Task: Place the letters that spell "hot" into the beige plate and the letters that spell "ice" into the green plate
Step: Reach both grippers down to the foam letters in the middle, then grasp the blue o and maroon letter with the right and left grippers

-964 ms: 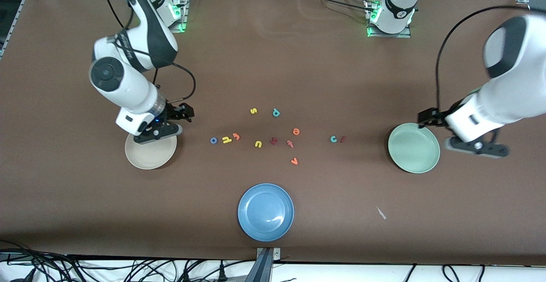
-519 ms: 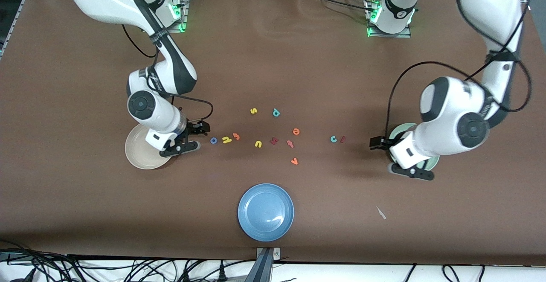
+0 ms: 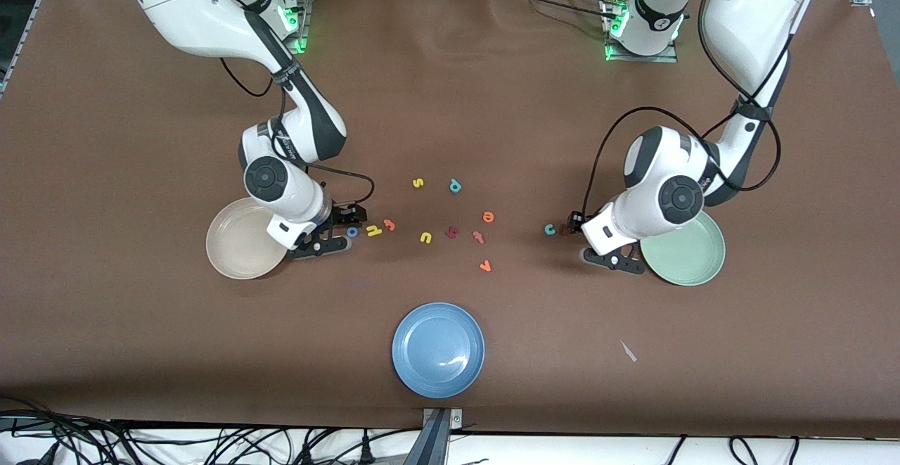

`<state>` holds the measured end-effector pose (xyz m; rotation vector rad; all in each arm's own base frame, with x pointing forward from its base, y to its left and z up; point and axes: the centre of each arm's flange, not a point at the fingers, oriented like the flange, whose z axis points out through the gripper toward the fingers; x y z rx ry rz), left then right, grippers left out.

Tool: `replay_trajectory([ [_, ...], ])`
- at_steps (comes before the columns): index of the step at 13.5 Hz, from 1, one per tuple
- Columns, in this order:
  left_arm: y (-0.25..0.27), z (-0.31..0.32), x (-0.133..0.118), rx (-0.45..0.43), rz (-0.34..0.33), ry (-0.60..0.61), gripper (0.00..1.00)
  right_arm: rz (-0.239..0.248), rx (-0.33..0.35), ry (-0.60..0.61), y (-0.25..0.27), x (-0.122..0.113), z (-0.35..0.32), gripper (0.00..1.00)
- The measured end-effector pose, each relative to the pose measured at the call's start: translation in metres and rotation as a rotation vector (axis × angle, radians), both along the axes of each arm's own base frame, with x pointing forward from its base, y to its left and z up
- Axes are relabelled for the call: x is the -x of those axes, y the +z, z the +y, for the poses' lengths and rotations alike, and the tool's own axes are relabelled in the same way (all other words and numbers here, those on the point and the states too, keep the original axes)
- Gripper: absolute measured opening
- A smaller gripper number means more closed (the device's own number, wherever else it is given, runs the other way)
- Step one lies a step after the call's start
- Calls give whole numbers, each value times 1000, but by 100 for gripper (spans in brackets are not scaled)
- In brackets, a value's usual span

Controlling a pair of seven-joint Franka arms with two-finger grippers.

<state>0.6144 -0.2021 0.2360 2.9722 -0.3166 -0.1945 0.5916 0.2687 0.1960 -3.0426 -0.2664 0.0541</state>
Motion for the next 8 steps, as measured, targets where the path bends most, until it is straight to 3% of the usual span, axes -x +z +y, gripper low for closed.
replay_trajectory([
  [5, -28, -11, 12, -1, 13, -1, 50, -27, 13, 35, -19, 5, 13, 95],
  [8, -45, -17, 18, -5, 36, -1, 39, -35, 23, 39, -18, 1, 6, 95],
])
